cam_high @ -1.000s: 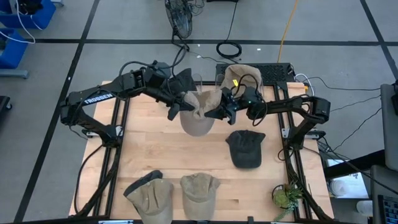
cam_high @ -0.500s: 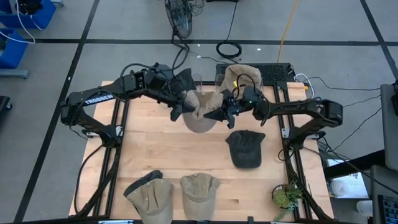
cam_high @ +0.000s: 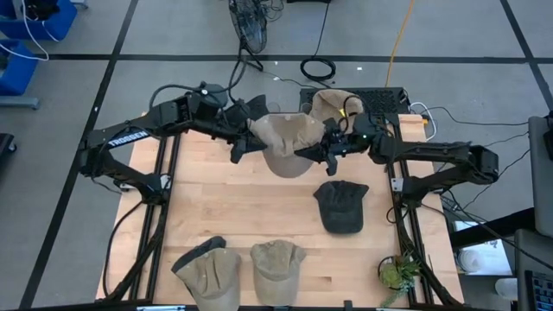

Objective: Pick & Place hat
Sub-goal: Put the brown cap into the right transparent bin

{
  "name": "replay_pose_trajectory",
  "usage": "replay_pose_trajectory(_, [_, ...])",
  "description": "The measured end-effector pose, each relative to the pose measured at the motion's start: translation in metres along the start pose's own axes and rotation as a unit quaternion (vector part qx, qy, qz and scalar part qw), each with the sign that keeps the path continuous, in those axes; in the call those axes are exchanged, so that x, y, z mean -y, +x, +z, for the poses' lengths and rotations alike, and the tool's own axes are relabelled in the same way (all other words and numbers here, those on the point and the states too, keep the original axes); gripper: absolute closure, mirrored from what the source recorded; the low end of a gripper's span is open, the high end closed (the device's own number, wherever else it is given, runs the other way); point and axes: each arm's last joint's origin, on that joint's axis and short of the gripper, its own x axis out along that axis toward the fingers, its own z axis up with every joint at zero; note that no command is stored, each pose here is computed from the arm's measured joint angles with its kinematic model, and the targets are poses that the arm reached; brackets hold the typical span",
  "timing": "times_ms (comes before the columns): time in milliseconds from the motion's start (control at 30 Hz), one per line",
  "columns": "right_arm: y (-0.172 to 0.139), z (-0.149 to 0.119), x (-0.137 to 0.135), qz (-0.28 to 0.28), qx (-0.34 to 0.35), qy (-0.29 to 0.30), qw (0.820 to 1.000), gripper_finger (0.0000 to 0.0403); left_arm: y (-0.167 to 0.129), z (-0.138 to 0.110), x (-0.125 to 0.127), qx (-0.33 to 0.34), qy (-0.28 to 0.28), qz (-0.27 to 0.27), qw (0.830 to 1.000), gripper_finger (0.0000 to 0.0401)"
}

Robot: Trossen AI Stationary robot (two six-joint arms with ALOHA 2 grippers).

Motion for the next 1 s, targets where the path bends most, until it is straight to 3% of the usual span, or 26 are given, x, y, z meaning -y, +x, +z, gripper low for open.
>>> replay_pose_trajectory(133, [-0.008, 0.002, -0.006, 0.001, -0.004, -0.002, 1.000, 0.0372, -0.009, -0.001, -0.001, -0.004, -0.005, 0.027, 1.000, 0.0178])
replay_pose_trajectory(233, [-0.016, 0.010, -0.010, -0.018, 0.015, -0.015, 1.000, 0.0367, -0.005, -0.010, -0.003, -0.046, -0.016, 0.031, 0.998, 0.0178])
replay_pose_trajectory(467, [-0.032, 0.009, -0.007, -0.118, -0.006, -0.050, 0.992, 0.0375, -0.008, -0.014, -0.001, -0.056, -0.017, 0.091, 0.994, 0.0178])
replay_pose_trajectory(600, [-0.050, 0.008, -0.007, -0.189, -0.036, -0.046, 0.980, 0.0372, -0.026, -0.019, 0.008, -0.038, 0.004, 0.136, 0.990, 0.0178])
replay_pose_trajectory(767, [-0.079, 0.003, -0.012, -0.228, -0.012, -0.063, 0.972, 0.0376, -0.047, -0.057, 0.013, -0.006, -0.015, 0.175, 0.984, 0.0178])
replay_pose_trajectory(1000, [-0.111, -0.035, 0.019, -0.308, 0.050, -0.039, 0.949, 0.0376, -0.052, -0.117, 0.017, 0.106, -0.074, 0.120, 0.984, 0.0178])
